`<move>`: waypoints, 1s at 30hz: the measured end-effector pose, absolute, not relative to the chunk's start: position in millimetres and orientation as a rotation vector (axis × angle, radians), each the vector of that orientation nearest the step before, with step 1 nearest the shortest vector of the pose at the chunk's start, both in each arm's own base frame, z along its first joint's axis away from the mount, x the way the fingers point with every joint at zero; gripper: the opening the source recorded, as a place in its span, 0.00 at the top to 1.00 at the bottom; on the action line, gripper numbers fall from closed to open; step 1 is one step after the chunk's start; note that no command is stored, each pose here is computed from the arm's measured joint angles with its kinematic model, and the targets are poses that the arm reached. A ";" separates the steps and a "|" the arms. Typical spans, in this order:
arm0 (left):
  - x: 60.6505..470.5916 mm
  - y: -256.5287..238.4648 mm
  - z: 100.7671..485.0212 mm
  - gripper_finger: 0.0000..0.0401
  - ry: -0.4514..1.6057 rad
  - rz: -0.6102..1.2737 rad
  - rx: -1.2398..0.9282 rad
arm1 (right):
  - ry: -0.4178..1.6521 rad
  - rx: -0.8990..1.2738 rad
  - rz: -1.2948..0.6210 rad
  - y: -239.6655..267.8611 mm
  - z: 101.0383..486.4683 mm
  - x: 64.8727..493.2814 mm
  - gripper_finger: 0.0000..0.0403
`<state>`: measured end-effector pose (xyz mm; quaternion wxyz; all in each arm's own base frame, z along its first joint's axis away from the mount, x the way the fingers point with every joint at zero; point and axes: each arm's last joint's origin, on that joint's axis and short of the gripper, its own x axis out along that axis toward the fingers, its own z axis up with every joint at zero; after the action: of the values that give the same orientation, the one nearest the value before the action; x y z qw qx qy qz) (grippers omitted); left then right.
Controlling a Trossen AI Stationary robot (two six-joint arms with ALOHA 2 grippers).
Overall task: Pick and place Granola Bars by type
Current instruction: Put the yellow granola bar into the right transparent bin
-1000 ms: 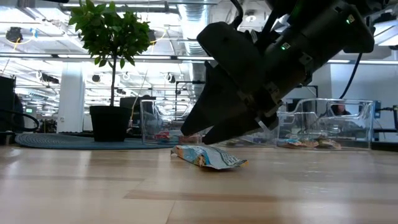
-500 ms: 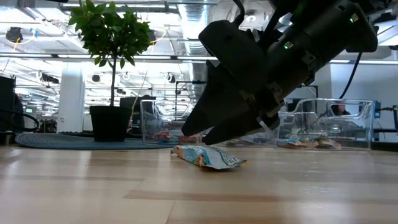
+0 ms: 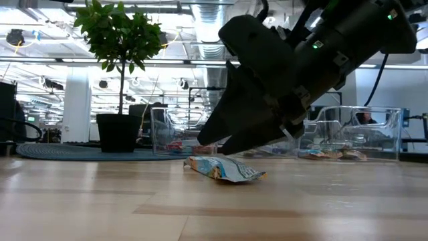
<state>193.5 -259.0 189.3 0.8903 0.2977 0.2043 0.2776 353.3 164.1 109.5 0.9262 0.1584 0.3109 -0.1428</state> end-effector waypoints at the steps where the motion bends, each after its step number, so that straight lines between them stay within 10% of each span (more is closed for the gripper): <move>1: 193.5 -259.0 189.3 0.58 0.424 0.576 0.618 | 0.638 0.328 -0.291 165.1 109.5 352.8 0.35; 30: 194.2 -258.8 189.2 0.58 0.425 0.578 0.614 | 0.527 0.192 -0.241 180.2 118.6 352.8 0.35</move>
<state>194.2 -258.8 189.2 0.8905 0.2958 0.2045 0.2786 352.8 180.2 118.6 0.9538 0.0948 0.2592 -0.1187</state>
